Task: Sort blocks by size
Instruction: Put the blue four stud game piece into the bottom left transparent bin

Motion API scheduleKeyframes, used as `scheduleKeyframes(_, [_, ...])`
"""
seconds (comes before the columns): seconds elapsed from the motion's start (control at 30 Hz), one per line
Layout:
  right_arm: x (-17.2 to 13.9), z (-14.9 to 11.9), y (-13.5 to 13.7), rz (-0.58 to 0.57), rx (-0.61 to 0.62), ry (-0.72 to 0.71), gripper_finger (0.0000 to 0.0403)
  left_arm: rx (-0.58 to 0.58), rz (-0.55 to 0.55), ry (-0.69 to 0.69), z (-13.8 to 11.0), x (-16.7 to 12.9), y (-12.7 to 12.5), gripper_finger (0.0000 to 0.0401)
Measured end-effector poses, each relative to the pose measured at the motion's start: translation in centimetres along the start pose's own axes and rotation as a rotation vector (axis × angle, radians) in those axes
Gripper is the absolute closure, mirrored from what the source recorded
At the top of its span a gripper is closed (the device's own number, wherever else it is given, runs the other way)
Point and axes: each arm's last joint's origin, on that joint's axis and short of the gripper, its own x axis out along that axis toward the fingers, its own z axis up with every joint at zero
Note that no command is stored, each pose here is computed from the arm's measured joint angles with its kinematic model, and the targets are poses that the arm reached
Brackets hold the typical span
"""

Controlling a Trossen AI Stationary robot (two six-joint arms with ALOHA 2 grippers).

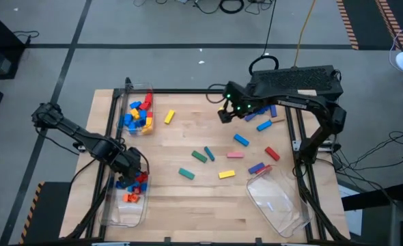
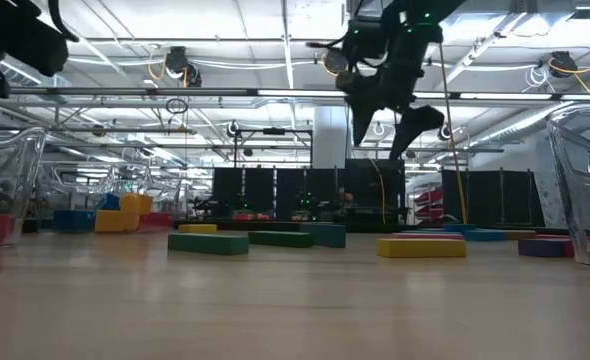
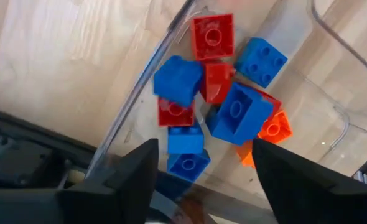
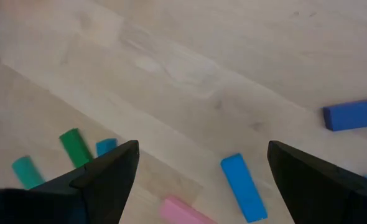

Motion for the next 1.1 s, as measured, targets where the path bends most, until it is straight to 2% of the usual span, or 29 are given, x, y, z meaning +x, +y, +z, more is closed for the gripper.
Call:
scheduleKeyframes(0.1, [1.1,-0.2,0.5,-0.044,0.0,-0.008,0.0062,-0.048,-0.008,0.013,0.0,-0.1,0.0,0.0128])
scheduleKeyframes(0.2, [1.9,-0.2,0.6,-0.077,0.018,-0.013,0.0062,-0.048,-0.03,-0.027,0.3,-0.9,-0.3,0.0129])
scheduleKeyframes(0.37, [3.7,0.3,0.6,-0.057,0.058,0.038,0.0062,0.005,-0.022,-0.261,0.8,-3.6,-0.8,0.0138])
scheduleKeyframes(0.5, [5.1,0.8,-0.2,-0.105,0.12,0.067,0.0062,0.025,-0.029,-0.403,1.2,-5.9,-0.6,0.0141])
scheduleKeyframes(0.77, [6.6,2.4,-4.0,-0.343,0.33,0.063,0.0062,-0.006,-0.069,-0.527,2.3,-7.6,-0.6,0.0142])
scheduleKeyframes(0.93, [6.6,3.5,-6.3,-0.39,0.486,0.023,0.0062,0.009,-0.039,-0.575,2.8,-7.8,-0.4,0.0142])
scheduleKeyframes(1.1, [7.4,3.6,-8.9,-0.452,0.736,-0.011,0.0062,0.045,-0.003,-0.59,3.2,-7.9,0.0,0.0141])
